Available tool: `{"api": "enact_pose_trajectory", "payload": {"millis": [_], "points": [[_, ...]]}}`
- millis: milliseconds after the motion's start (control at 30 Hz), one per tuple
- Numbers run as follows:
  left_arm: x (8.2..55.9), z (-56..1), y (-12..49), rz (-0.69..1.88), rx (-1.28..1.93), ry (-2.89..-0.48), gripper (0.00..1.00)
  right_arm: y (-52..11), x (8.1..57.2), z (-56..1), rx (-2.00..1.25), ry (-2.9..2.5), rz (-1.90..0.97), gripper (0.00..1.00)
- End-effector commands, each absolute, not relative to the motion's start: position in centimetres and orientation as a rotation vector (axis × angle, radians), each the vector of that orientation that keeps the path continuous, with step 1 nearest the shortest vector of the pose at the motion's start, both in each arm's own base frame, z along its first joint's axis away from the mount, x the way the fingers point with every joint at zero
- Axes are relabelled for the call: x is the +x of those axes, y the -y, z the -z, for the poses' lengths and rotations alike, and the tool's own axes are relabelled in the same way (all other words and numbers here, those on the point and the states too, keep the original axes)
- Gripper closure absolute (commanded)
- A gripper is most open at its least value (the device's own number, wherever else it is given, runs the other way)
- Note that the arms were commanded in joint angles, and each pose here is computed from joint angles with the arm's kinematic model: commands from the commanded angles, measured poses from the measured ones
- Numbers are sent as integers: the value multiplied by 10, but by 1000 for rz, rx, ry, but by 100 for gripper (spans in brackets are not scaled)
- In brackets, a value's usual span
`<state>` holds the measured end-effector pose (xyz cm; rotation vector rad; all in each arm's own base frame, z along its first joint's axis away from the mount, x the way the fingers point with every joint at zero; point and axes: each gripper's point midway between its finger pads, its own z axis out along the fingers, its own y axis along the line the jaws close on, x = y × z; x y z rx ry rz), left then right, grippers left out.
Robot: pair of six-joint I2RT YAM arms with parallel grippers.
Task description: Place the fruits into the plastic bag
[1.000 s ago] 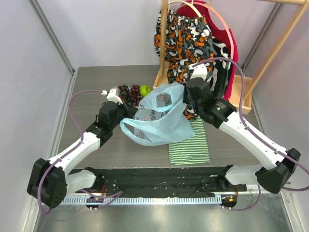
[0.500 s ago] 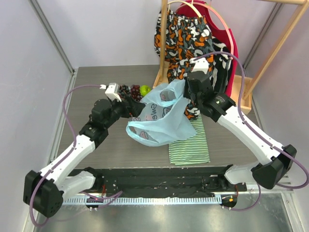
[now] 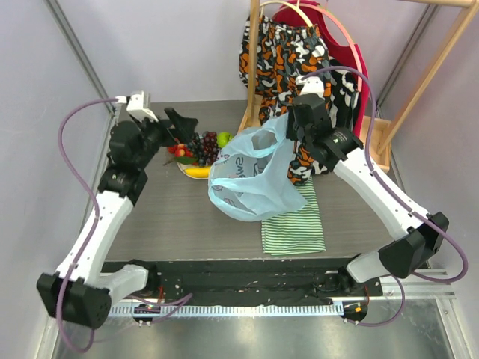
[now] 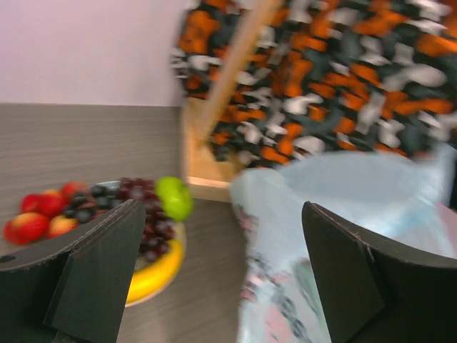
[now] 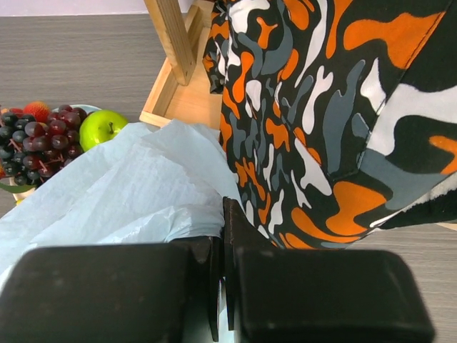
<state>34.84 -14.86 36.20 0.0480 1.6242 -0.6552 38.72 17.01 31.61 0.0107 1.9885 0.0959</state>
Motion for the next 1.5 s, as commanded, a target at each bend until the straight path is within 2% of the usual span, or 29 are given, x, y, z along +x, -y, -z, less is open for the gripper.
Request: {"api": "enact_pose_trajectory", "payload": {"millis": [0,233,567,867,1467], "points": [[400,-311,113,640,-170,-1775,9,-172,391,-333,-20,-1965,-136,99],[469,-259,104,596,-185,-1932,23,-174,393,-329,-56,-1981,-162,99],[511,-203,79,562,-219,-2059,44,-187,397,-320,-73,-2009,-223,99],[524,-174,86,637,-248,-2112,49,-186,393,-322,-63,-2006,-235,99],[533,-154,85,661,-287,-2152,57,-186,391,-322,-70,-2009,-241,99]]}}
